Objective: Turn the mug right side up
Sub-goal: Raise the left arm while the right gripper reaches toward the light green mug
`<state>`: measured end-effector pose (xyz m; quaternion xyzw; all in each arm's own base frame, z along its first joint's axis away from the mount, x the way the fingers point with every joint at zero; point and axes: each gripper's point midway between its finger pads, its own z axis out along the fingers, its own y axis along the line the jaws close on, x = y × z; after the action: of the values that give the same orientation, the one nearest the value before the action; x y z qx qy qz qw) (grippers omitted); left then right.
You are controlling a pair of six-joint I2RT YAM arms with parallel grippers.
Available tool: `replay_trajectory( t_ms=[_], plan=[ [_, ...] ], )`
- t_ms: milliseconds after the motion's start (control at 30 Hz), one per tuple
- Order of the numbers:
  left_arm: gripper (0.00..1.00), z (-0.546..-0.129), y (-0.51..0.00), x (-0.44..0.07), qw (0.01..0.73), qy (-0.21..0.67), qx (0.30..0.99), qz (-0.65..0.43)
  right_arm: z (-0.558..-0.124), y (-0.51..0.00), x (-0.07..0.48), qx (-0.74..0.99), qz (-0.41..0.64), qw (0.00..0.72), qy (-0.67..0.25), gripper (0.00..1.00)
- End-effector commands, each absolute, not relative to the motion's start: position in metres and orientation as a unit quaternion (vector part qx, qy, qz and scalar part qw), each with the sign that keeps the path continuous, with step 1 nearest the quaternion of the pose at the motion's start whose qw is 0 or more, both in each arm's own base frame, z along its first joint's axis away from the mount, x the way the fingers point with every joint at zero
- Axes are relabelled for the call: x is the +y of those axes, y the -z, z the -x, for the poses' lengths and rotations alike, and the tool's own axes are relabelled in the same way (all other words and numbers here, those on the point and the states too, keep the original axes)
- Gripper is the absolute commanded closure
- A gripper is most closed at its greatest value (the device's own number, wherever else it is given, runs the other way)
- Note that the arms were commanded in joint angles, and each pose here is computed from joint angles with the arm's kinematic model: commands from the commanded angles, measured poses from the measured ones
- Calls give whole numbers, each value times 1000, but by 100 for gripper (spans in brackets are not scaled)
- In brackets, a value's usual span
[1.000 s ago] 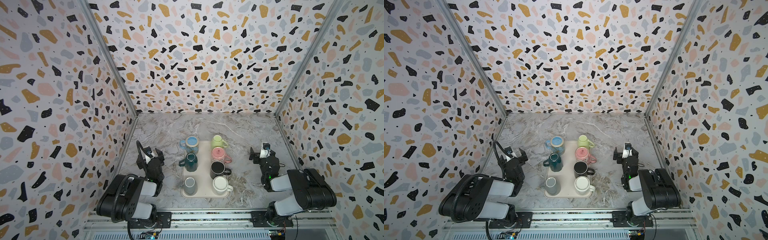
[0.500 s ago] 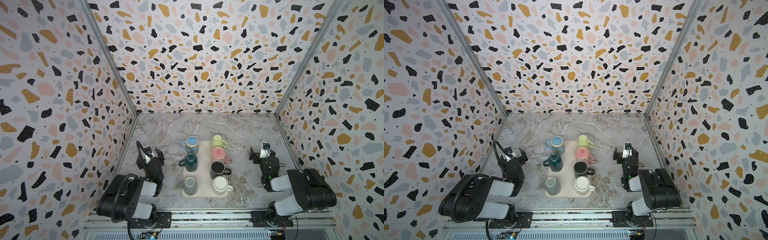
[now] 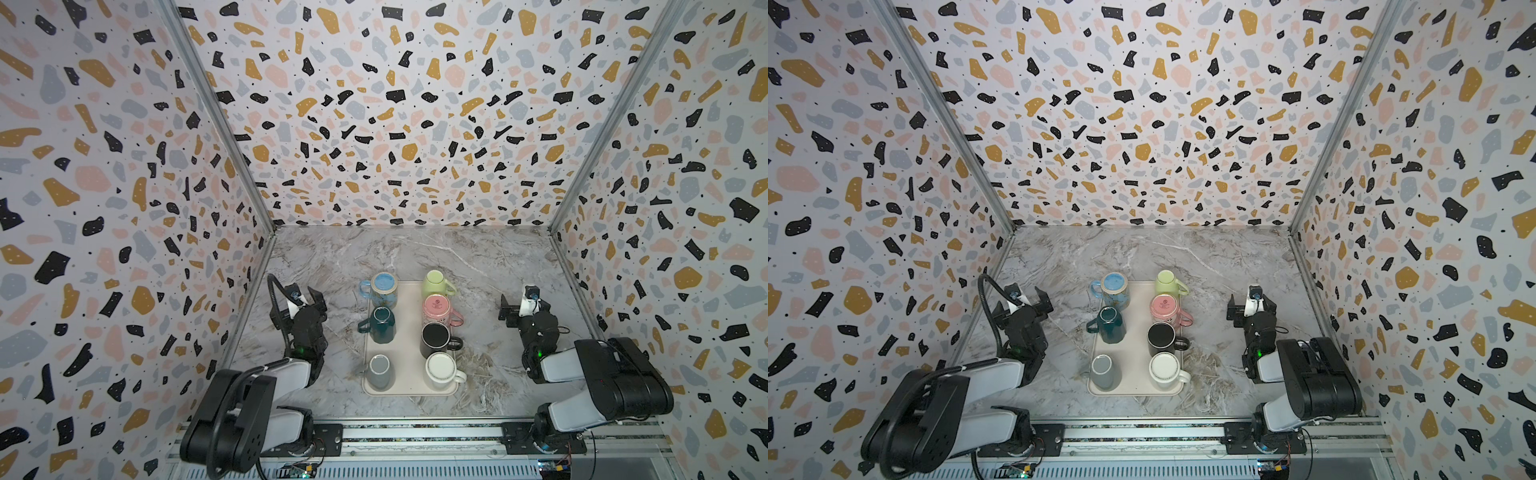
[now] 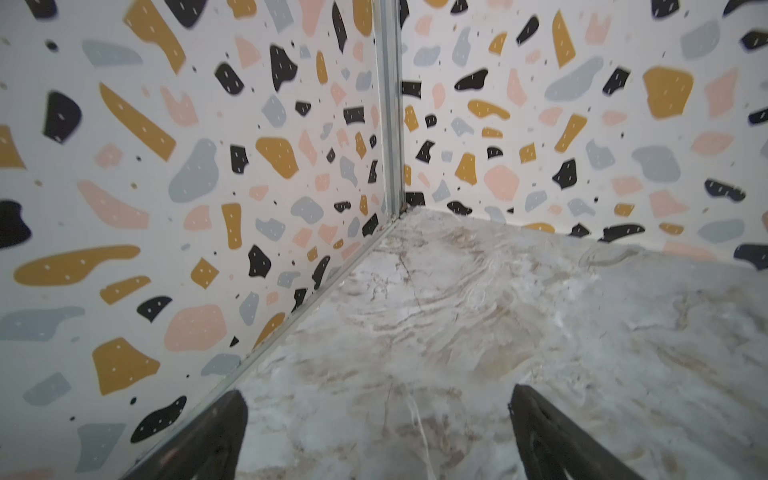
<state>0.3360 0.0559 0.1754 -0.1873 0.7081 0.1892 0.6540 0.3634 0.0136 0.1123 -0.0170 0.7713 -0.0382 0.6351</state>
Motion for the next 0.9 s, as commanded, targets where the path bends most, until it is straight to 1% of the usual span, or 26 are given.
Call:
replay_trajectory(
  t_ms=[0,100,267,333,467,533,600,700,767,800,867],
  plan=[
    [0,-329,-194,63,654,-189,701,214,-380,-143,14,766,13,640,55,4],
    [0,-334,-209,56,657,-160,705,213,-389,-154,15,785,2,618,50,4],
    [0,-343,-241,43,661,-114,713,205,-392,-168,30,825,-20,564,-7,5],
    [0,-345,-251,35,662,-90,718,194,-390,-173,42,840,-22,541,-47,8],
    [0,-351,-265,8,658,-18,737,151,-385,-174,62,877,-55,462,-120,15],
    [0,-354,-270,-5,654,15,745,130,-382,-175,80,888,-60,420,-175,19],
    [0,-354,-268,-16,642,45,757,118,-377,-181,105,886,-67,380,-259,21],
    [0,-357,-271,-32,628,87,767,98,-365,-181,143,859,-83,308,-400,20],
    [0,-360,-270,-42,614,112,777,83,-358,-178,162,837,-102,252,-475,20],
    [0,-361,-272,-48,609,128,779,76,-355,-176,170,826,-113,225,-505,18],
    [0,-363,-274,-55,600,159,781,66,-354,-172,175,810,-137,195,-536,16]
  ],
)
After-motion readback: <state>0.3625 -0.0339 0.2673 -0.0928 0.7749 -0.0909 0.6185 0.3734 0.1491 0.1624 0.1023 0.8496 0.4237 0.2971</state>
